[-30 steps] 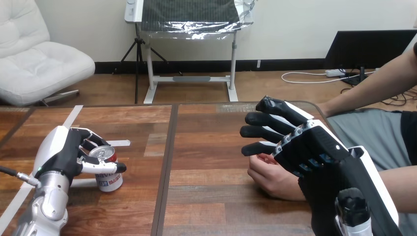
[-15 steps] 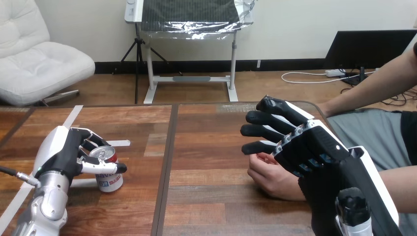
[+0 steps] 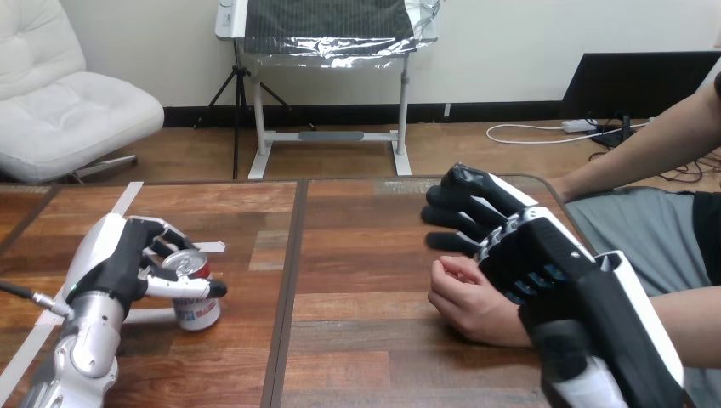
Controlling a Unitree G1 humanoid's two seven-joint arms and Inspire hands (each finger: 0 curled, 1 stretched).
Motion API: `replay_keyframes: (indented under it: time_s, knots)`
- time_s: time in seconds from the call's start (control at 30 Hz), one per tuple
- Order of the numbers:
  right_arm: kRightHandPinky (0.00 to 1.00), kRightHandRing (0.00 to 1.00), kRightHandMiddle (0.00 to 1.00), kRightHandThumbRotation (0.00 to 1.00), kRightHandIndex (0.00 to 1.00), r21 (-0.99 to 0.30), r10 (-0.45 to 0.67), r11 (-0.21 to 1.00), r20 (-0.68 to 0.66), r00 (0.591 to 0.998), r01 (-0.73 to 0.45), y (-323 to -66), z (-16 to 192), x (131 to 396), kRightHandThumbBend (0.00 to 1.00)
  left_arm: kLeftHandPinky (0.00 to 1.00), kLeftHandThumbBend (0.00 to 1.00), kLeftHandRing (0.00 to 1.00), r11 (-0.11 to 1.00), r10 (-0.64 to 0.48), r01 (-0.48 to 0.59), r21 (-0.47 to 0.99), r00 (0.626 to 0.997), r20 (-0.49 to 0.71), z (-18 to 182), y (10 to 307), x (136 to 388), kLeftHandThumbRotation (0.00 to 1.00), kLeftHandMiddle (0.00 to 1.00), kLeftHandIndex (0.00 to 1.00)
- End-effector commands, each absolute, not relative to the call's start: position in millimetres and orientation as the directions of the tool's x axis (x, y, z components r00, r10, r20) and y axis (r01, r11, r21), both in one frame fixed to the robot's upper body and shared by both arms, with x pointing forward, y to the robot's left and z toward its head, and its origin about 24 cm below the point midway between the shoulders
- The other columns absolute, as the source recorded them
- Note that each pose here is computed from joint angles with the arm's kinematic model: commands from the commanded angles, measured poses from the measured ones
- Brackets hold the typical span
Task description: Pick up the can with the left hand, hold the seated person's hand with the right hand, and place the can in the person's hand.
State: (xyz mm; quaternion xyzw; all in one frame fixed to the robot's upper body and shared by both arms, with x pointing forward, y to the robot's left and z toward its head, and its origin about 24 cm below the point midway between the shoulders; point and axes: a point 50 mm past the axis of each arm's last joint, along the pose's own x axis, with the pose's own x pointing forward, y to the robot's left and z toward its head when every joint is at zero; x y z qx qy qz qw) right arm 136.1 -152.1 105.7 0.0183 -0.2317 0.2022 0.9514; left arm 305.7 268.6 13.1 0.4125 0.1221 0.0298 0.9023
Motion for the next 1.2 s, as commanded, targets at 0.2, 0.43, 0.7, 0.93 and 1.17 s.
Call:
replay_keyframes:
  time_s: [0.2, 0.43, 0.7, 0.93, 1.17]
  knots:
    - [0.90, 0.89, 0.89, 0.81, 0.91, -0.221, 0.347, 0.936, 0.440, 0.828, -0.275, -165.2, 108.6, 160.5, 0.88, 0.30, 0.82, 0.33, 0.652, 0.054, -0.052, 0.756, 0.998, 0.022, 63.2, 255.7, 322.2, 0.00, 0.38, 0.43]
    - [0.94, 0.92, 0.91, 0.82, 0.92, -0.295, 0.326, 0.932, 0.418, 0.848, -0.212, -174.6, 107.5, 173.8, 0.85, 0.25, 0.82, 0.27, 0.658, 0.014, -0.069, 0.750, 0.997, 0.079, 73.5, 250.6, 318.1, 0.00, 0.34, 0.43]
    - [0.98, 0.97, 0.95, 0.82, 0.95, -0.358, 0.308, 0.920, 0.400, 0.863, -0.163, -185.5, 107.1, 186.3, 0.83, 0.22, 0.82, 0.24, 0.657, -0.020, -0.081, 0.750, 0.992, 0.124, 83.4, 246.8, 313.4, 0.00, 0.33, 0.42]
    - [0.99, 0.99, 0.96, 0.78, 0.96, -0.430, 0.296, 0.895, 0.382, 0.876, -0.115, -197.7, 107.3, 199.1, 0.77, 0.20, 0.83, 0.21, 0.666, -0.040, -0.104, 0.739, 0.984, 0.174, 93.3, 242.9, 308.6, 0.00, 0.32, 0.41]
    - [0.92, 0.94, 0.95, 0.75, 0.95, -0.513, 0.300, 0.856, 0.376, 0.877, -0.073, -209.4, 108.0, 211.5, 0.71, 0.16, 0.83, 0.18, 0.670, -0.054, -0.115, 0.733, 0.978, 0.202, 102.1, 239.6, 304.1, 0.00, 0.31, 0.41]
